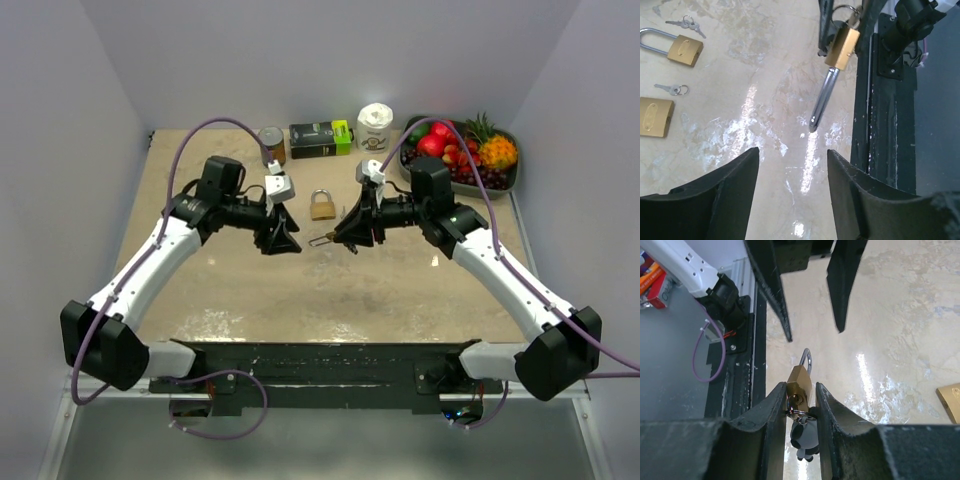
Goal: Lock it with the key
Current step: Pick up the lock from the center of the board, then lock the lock.
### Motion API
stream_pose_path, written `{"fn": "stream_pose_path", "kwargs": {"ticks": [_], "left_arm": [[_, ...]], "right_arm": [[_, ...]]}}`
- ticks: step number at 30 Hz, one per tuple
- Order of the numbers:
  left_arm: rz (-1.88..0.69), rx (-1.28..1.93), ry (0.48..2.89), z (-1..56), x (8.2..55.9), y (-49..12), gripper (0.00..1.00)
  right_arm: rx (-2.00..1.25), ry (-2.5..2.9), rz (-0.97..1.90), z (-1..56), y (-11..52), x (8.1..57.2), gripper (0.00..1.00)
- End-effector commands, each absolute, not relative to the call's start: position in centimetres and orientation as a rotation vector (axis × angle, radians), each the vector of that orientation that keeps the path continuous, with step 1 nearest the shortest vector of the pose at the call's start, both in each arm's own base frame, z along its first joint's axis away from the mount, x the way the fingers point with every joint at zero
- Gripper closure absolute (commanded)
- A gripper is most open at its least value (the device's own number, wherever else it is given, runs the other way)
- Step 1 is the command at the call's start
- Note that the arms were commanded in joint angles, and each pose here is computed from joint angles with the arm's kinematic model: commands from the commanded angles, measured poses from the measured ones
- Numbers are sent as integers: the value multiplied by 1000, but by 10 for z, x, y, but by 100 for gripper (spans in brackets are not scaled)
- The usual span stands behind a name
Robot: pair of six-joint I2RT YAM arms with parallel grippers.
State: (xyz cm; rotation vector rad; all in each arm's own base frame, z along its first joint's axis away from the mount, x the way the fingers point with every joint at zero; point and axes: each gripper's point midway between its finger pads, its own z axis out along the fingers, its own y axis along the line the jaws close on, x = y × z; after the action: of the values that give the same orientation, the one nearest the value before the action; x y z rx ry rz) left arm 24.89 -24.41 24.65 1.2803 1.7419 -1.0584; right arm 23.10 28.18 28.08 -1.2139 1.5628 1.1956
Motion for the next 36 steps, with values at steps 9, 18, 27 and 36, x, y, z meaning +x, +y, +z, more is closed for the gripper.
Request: {"fn": "stream_pose_path", "kwargs": {"ticks": [9,18,27,36], "left_arm": [[-1075,1111,1428,275,244,-256,27],[-1120,1151,1346,286,237,-279,42],[-1138,1195,1340,285,229,-286,100],[-1097,1313,1391,280,220,-277,100]], "right_arm": [[-1117,1474,1289,320,290,232,100],[-1099,1470,1332,327,292,227,100],[-1113,1444,1323,329,290,225,100],[-1416,1543,1045,277,265,226,25]]}}
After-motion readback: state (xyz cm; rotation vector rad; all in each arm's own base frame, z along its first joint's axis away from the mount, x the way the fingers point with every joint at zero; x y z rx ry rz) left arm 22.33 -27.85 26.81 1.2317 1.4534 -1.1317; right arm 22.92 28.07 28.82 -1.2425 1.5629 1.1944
